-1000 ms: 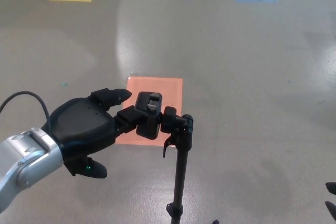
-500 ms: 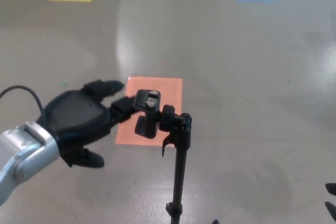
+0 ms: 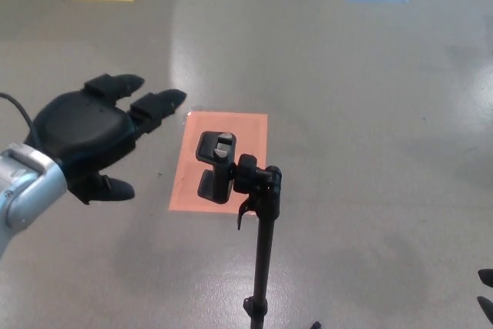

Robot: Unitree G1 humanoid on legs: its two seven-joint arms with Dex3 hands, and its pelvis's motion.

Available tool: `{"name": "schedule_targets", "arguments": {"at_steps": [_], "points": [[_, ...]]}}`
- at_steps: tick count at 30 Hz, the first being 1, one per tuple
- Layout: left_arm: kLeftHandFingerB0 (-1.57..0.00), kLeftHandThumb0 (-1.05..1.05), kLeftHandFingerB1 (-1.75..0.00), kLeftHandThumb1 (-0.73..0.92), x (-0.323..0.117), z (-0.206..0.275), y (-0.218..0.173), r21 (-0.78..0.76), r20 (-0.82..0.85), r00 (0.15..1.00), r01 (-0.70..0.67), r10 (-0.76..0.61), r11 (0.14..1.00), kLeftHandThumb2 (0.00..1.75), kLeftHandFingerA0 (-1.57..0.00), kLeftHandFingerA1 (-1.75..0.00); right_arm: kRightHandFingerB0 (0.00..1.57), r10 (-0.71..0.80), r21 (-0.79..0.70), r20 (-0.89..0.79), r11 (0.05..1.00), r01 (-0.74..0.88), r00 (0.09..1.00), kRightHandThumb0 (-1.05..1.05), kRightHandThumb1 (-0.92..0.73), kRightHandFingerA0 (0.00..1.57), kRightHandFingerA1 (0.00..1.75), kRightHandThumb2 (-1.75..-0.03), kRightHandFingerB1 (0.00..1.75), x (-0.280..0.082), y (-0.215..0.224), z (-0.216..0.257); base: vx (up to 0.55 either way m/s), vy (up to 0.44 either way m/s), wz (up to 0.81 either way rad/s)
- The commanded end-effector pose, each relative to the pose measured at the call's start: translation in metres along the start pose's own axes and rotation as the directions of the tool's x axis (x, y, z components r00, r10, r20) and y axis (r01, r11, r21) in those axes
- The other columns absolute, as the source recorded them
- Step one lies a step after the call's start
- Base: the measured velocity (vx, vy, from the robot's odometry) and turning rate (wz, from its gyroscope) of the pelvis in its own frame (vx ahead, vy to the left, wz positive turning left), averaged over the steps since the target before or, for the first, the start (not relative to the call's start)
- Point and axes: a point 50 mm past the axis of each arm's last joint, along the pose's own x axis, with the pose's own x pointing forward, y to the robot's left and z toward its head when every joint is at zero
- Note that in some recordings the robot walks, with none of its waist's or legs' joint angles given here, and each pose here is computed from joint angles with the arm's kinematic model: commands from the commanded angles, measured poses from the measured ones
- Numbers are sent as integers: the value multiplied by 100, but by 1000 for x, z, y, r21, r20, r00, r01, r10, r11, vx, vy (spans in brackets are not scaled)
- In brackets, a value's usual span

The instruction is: The robot uses its left hand to grab the top of a phone stand kept on the floor and tilt it upwards to adjust its angle

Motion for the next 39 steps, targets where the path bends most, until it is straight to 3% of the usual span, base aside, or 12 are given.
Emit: {"name": "schedule_targets", "arguments": {"at_steps": [1,4,6,9,10,13,17,21,28,31,32,39], "points": [[0,-60,-18,41,-3,-17,-9,-25,-88,996,21,-23,999,78,-1,-22,26,-12,-9,-20,1000,12,1000,-81,-80,27,35,-65,30,-1,-7,-2,0,0,0],[0,-61,-17,41,-7,-23,-23,-54,-113,991,66,-72,996,78,0,-20,26,-11,-17,-21,1000,10,1000,-81,-80,27,36,-65,30,-1,-6,-2,0,0,0],[0,-72,-15,57,-21,-32,-62,-178,-205,959,159,-194,971,90,-1,-20,26,-7,-20,-14,1000,6,1000,-81,-80,26,35,-65,30,-1,-7,-1,0,0,0],[0,-78,-14,64,-35,-38,-96,-282,-285,919,189,-271,941,96,0,-18,26,-3,-23,-16,1000,3,1000,-81,-80,27,35,-65,30,-1,-7,-1,0,0,0],[-6,-89,-10,75,-43,-39,-110,-343,-321,898,185,-300,921,104,-7,-18,25,-1,-21,-18,1000,0,1000,-81,-80,27,36,-65,30,-2,-6,-2,0,0,0],[-6,-88,-11,84,-75,-36,-154,-537,-415,819,132,-397,833,112,-6,-21,26,7,-9,-27,1000,-8,1000,-81,-79,27,37,-65,30,-4,-1,-7,0,0,0],[-8,-85,-16,83,-101,-29,-184,-625,-473,749,86,-464,776,111,-6,-25,25,19,-4,-45,1000,-19,999,-82,-80,26,34,-65,30,-7,3,-14,0,0,0],[-8,-87,-15,80,-115,-26,-195,-667,-493,717,53,-493,743,109,-6,-20,27,22,-11,-60,1000,-23,998,-83,-80,26,36,-65,30,-10,6,-20,0,0,0],[-6,-81,-19,76,-150,-20,-218,-751,-531,615,-22,-584,660,106,-7,-26,25,46,10,-92,999,-46,995,-81,-80,25,36,-65,29,-16,16,-31,0,0,0],[-7,-81,-20,77,-163,-20,-223,-756,-526,589,7,-614,655,106,-8,-32,23,63,3,-130,998,-63,990,-82,-81,23,35,-66,29,-19,20,-38,0,0,0],[-2,-70,-26,72,-167,-20,-224,-752,-523,585,25,-619,659,106,-3,-34,22,71,-3,-144,997,-72,987,-83,-82,21,34,-66,28,-21,22,-41,0,0,0],[0,-74,-25,72,-184,-14,-231,-782,-500,567,30,-655,622,105,-4,-41,20,103,17,-189,995,-101,977,-81,-82,19,34,-66,28,-33,29,-58,0,0,0]]}}
